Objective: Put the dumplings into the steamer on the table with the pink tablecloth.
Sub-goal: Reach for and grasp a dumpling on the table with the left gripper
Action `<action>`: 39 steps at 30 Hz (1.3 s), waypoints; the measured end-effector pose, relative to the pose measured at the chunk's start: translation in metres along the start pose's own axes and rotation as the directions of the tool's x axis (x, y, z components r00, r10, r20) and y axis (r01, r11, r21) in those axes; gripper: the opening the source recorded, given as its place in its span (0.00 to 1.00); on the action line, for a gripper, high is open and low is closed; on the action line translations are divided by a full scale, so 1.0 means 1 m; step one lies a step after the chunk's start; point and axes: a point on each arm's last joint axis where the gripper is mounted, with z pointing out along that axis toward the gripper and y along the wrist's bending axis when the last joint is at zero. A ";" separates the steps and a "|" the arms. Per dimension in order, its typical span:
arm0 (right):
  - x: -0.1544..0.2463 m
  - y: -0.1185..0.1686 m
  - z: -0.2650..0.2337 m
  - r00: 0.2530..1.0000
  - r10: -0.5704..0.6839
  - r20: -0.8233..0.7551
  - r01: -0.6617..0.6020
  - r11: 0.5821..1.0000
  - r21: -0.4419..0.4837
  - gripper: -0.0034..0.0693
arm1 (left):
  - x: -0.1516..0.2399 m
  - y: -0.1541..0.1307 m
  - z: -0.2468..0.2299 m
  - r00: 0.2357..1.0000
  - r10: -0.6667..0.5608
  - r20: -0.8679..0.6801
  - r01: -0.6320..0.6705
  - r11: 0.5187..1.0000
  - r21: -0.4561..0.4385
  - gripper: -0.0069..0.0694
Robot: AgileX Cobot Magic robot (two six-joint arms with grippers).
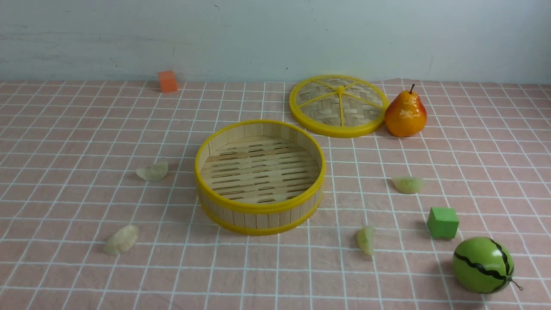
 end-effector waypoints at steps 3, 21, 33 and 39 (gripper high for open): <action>0.000 0.000 0.000 1.000 0.000 0.000 0.000 1.000 0.000 0.38 | -0.001 0.001 0.000 0.999 0.036 0.006 -0.036 0.999 -0.014 0.40; -0.046 -0.003 -0.013 0.851 0.019 0.524 -0.030 0.999 0.013 0.38 | -0.055 -0.013 -0.020 0.740 0.239 0.629 -0.276 0.960 -0.040 0.40; -0.056 -0.003 -0.019 0.732 0.317 0.603 -0.269 0.948 -0.171 0.33 | -0.093 -0.023 -0.058 0.504 -0.345 0.792 -0.034 0.908 0.417 0.40; -0.086 -0.001 -0.025 0.750 0.288 0.596 -0.242 0.957 -0.157 0.06 | -0.147 -0.021 -0.044 0.705 -0.337 0.624 0.161 0.933 0.322 0.40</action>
